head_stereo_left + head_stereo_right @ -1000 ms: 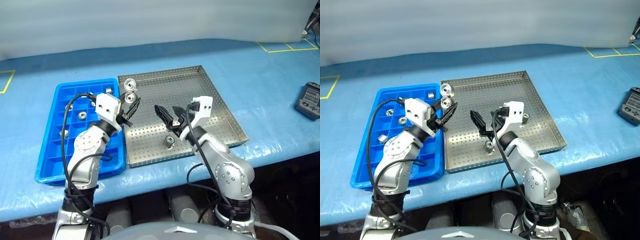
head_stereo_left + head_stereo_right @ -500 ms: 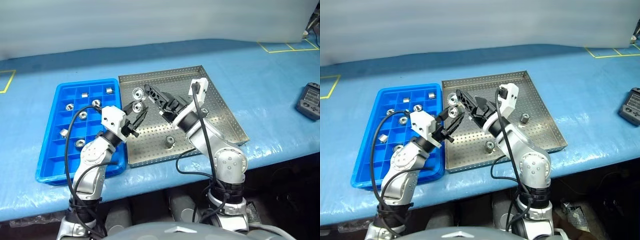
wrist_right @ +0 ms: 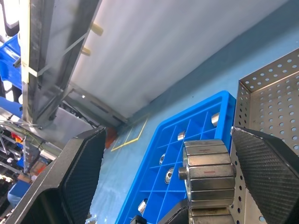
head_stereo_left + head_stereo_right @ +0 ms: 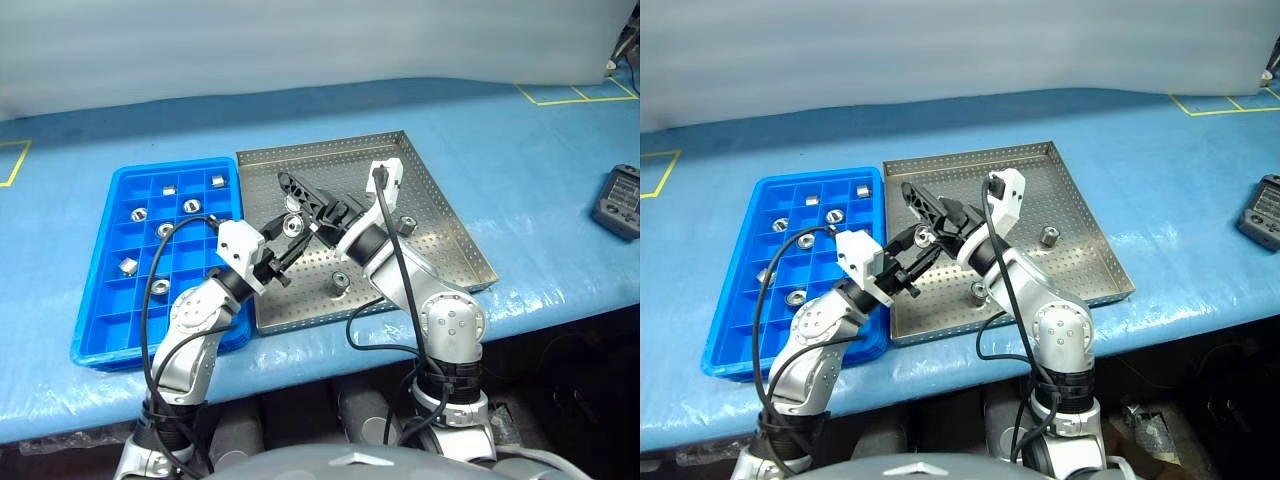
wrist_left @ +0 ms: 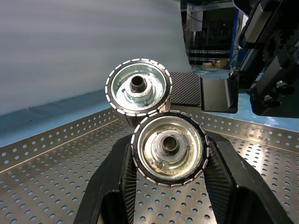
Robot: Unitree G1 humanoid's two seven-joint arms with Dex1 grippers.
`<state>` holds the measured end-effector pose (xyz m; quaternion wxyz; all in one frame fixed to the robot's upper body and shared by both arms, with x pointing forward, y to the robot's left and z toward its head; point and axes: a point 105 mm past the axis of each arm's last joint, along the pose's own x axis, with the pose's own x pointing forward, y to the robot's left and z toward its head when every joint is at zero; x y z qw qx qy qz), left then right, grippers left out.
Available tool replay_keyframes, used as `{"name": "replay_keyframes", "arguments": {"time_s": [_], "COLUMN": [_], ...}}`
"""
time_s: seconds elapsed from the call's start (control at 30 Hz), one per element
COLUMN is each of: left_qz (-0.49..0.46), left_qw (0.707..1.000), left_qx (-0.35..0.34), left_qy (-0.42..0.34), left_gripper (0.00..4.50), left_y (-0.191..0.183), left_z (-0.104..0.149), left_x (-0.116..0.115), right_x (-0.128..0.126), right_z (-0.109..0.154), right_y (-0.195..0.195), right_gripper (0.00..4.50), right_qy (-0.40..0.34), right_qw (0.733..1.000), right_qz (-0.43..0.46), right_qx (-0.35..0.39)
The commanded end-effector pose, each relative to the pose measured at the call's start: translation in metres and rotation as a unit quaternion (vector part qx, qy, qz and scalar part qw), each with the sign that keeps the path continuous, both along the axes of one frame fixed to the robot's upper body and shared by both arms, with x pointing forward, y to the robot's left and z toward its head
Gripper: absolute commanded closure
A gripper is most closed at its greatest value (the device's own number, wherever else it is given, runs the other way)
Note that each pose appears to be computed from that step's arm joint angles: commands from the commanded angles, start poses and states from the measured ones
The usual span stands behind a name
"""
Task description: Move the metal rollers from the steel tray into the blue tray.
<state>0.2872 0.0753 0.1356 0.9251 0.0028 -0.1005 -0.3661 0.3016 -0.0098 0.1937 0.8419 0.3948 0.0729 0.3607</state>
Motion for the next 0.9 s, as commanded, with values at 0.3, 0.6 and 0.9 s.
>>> {"name": "replay_keyframes", "arguments": {"time_s": [0.3, 0.6, 0.9], "left_qz": [-0.033, -0.028, -0.022], "left_qw": [0.997, 0.998, 0.999], "left_qx": [-0.017, -0.002, -0.003], "left_qy": [-0.069, -0.053, -0.039], "left_gripper": [2.80, 2.80, 2.80], "left_y": [-0.013, -0.008, -0.005], "left_z": [0.037, 0.027, 0.022], "left_x": [-0.013, -0.015, -0.016], "right_x": [-0.008, -0.007, -0.007], "right_z": [-0.011, -0.011, -0.010], "right_y": [0.010, 0.008, 0.008], "right_gripper": [1.56, 3.18, 3.18], "right_qy": [0.025, 0.026, 0.031], "right_qw": [0.999, 0.999, 0.999], "right_qz": [0.022, 0.015, 0.015], "right_qx": [0.028, 0.031, 0.040]}}
